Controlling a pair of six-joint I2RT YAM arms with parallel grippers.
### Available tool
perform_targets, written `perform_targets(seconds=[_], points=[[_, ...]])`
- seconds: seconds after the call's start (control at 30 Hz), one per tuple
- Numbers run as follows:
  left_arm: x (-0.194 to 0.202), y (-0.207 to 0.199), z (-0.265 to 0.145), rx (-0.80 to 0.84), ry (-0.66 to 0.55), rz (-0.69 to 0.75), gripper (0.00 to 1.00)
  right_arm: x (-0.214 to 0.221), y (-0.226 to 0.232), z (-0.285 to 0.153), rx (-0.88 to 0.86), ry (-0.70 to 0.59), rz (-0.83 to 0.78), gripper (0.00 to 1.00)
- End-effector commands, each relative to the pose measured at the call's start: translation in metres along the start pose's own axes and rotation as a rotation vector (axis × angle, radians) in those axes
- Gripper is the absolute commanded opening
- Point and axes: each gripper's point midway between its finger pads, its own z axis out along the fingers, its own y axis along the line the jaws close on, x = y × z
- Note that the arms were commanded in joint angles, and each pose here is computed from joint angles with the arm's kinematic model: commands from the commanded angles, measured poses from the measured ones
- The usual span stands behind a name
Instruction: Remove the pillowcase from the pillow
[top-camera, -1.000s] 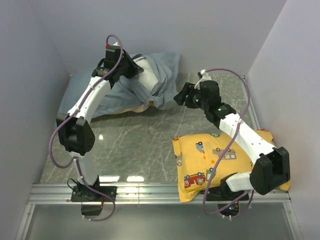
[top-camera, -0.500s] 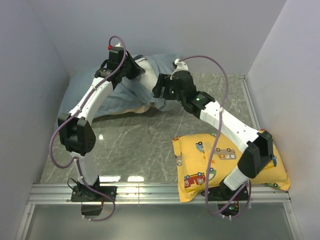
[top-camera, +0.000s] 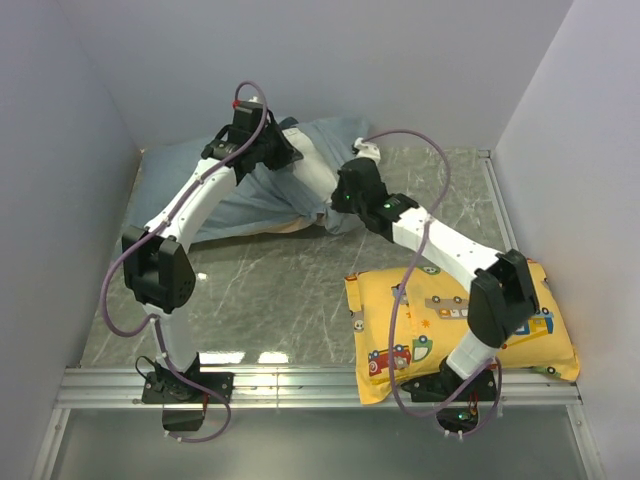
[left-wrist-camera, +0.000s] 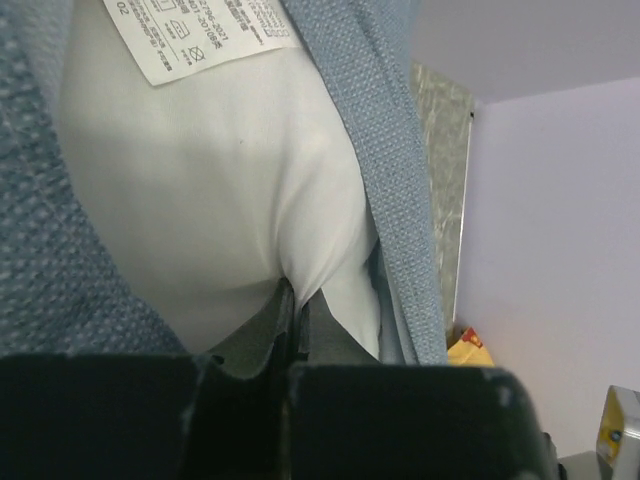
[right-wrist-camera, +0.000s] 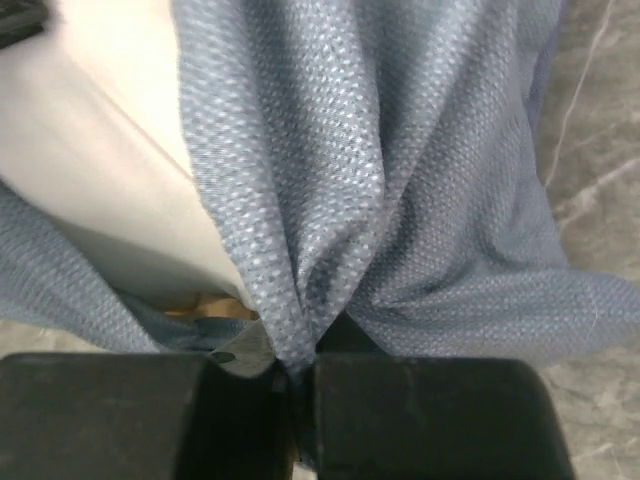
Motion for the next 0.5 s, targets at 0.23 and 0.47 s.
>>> perform_targets(seconds=[0.23,0.47], points=[[-0.148,-0.059,-0.083,0.171,-0.465,-0.061,0.00,0.058,-0.120,0.002,0.163,0.125,0.105,0.00],[-0.149,-0.052,-0.086,0.162,-0.463,-0.061,0.00,0.066,-0.116,0.010,0.079,0.157,0.145,0.12]])
